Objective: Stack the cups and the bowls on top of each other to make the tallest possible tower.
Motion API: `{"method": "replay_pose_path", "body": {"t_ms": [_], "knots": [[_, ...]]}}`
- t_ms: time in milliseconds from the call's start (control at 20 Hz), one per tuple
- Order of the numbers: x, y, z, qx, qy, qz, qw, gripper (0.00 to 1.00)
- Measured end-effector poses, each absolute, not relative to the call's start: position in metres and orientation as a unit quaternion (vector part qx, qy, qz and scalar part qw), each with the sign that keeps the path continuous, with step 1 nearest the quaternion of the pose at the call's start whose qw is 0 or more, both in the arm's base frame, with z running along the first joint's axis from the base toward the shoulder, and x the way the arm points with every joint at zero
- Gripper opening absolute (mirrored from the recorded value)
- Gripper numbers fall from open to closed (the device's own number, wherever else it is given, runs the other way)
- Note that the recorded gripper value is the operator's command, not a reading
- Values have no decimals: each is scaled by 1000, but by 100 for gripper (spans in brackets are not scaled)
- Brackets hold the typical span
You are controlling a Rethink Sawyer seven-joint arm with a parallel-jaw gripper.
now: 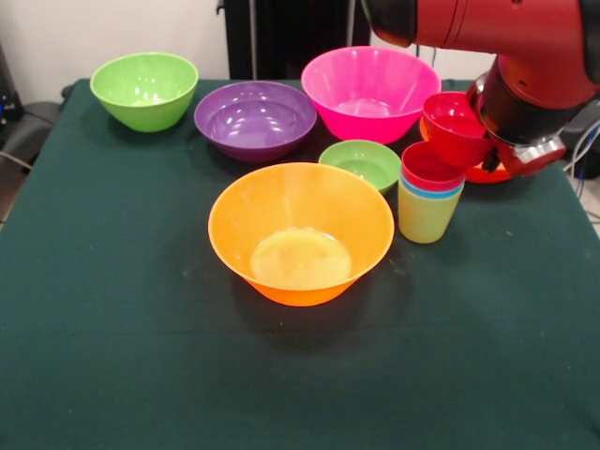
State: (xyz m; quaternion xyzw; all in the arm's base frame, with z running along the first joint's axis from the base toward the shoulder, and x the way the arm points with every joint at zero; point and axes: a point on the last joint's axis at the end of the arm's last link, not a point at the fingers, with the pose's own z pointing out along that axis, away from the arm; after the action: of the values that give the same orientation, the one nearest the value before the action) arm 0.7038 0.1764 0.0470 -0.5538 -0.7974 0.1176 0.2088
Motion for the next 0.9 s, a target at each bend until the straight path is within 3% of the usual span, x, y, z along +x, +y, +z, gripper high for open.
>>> {"method": "replay_pose_path", "body": {"t_ms": [900], "knots": [[709, 127, 42, -577, -785, 116, 195, 0]]}}
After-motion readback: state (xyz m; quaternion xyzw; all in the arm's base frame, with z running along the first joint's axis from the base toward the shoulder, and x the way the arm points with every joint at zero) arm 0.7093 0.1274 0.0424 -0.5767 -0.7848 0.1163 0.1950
